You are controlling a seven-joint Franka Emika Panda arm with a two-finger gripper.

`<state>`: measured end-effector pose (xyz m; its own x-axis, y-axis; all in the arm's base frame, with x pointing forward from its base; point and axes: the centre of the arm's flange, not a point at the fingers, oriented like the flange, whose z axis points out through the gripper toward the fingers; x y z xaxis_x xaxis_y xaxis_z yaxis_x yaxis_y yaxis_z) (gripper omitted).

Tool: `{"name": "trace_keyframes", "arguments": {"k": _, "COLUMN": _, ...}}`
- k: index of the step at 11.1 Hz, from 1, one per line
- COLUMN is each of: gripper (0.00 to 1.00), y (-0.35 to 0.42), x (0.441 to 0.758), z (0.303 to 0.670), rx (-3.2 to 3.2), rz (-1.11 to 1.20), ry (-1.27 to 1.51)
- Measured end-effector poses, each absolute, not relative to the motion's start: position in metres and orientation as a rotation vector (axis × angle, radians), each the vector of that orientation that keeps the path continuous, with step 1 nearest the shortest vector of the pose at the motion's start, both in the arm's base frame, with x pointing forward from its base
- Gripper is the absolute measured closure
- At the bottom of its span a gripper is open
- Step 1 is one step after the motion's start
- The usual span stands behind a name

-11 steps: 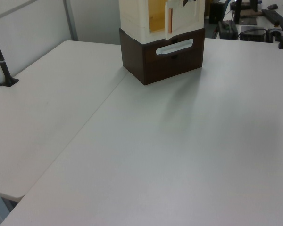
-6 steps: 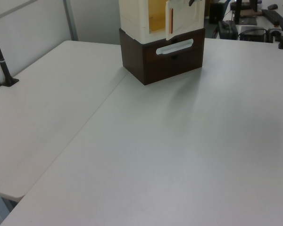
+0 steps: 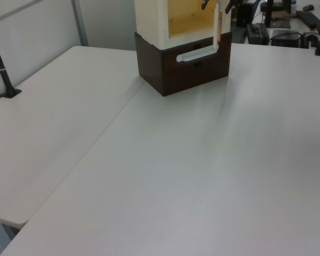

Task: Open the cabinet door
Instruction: 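Pull the gripped door edge outward, swinging the door open on its hinge, then release the door and lift the gripper away from the cabinet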

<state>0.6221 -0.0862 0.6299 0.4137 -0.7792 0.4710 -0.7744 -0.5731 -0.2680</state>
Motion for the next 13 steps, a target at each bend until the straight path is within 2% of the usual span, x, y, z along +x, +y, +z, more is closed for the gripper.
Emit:
{"name": "trace_keyframes", "arguments": {"k": 6, "gripper": 0.00, "y": -0.122, "x": 0.575, "z": 0.636, "rx": -2.860, "rz": -0.578, "ry": 1.326}}
{"name": "trace_keyframes", "arguments": {"k": 9, "gripper": 0.00, "y": -0.137, "x": 0.562, "z": 0.646, "rx": -2.868, "rz": -0.526, "ry": 1.282}}
{"name": "trace_keyframes", "arguments": {"k": 13, "gripper": 0.00, "y": -0.132, "x": 0.555, "z": 0.683, "rx": -2.808, "rz": -0.519, "ry": 1.246}}
